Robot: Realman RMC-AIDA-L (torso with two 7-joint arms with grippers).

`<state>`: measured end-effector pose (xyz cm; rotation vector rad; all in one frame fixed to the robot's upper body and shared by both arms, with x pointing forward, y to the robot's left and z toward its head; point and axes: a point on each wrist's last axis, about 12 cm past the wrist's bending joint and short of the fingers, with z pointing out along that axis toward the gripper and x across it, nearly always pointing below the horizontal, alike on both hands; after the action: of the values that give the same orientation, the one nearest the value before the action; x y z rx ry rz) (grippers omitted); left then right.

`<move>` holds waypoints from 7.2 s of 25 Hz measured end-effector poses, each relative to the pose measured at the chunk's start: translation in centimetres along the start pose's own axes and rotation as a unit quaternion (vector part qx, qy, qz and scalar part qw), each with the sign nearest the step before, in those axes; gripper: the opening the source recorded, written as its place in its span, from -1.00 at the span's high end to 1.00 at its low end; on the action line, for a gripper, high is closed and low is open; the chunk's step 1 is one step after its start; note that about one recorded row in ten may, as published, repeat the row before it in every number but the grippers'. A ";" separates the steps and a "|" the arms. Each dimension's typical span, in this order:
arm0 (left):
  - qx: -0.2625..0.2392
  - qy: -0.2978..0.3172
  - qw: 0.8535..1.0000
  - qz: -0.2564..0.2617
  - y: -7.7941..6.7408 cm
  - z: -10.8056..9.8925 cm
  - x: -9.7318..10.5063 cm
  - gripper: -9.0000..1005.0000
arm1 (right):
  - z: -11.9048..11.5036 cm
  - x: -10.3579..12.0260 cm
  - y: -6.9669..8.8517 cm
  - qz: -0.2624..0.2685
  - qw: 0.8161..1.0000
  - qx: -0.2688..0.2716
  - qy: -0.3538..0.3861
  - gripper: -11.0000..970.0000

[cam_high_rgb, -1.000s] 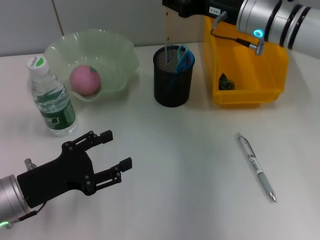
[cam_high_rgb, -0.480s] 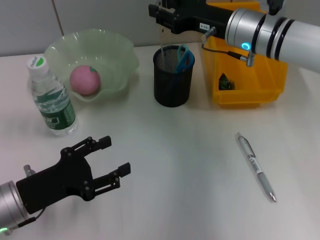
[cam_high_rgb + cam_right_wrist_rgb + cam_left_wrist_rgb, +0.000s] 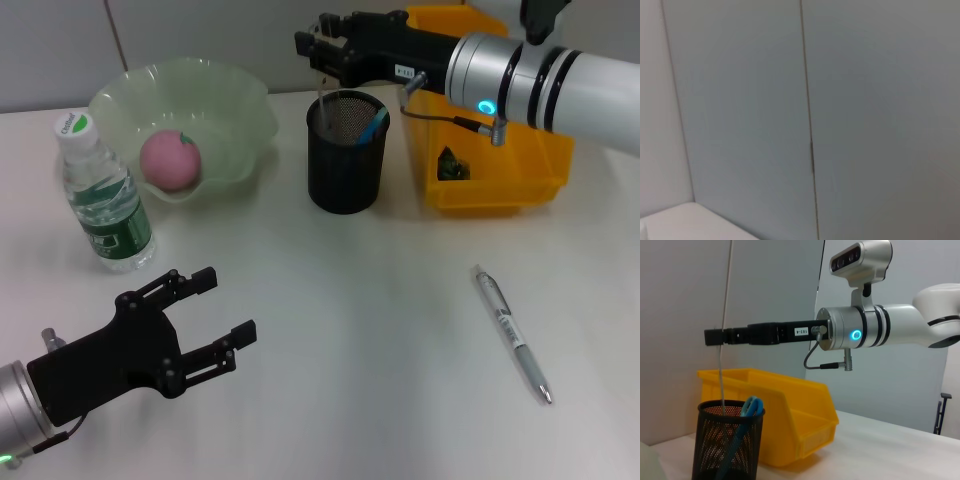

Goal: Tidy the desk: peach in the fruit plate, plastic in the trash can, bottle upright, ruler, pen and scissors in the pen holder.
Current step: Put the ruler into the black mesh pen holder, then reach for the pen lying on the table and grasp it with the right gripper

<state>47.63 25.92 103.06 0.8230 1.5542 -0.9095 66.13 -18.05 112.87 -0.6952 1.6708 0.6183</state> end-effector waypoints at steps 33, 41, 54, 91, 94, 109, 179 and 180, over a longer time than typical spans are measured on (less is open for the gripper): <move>-0.024 -0.007 1.000 0.011 -1.2 -0.4 1.6 -0.61 | -4.4 -0.8 0.2 0.036 0.998 -0.038 -0.036 -0.32; -0.022 -0.006 1.000 0.011 -1.3 -0.3 1.7 -0.61 | -8.4 -1.9 1.9 0.104 0.990 -0.042 0.086 -0.30; -0.016 -0.007 1.000 0.012 -1.2 -0.1 1.5 -0.61 | -11.5 -4.0 2.8 0.200 0.918 0.034 0.340 -0.30; 0.076 0.010 0.995 0.065 -0.9 0.0 -0.3 -0.60 | -10.6 -4.9 2.5 0.237 0.833 0.081 0.493 -0.30; 0.085 0.017 0.994 0.067 -0.9 0.1 -0.5 -0.60 | -10.7 -4.7 2.5 0.242 0.830 0.080 0.497 -0.30; 0.096 0.034 0.992 0.078 -0.8 0.3 -0.4 -0.60 | -10.5 -3.2 2.1 0.239 0.803 0.098 0.537 -0.30; 0.097 0.031 0.992 0.080 -0.7 0.7 -0.7 -0.60 | -7.7 1.0 3.2 0.206 0.778 0.115 0.582 -0.04; 0.097 0.030 0.992 0.080 -0.7 0.7 -0.7 -0.60 | -7.7 1.0 3.2 0.206 0.778 0.115 0.582 -0.04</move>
<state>47.46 24.94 103.73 1.1065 1.4441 -0.9344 58.51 -21.52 113.54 -0.5345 3.0622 0.2161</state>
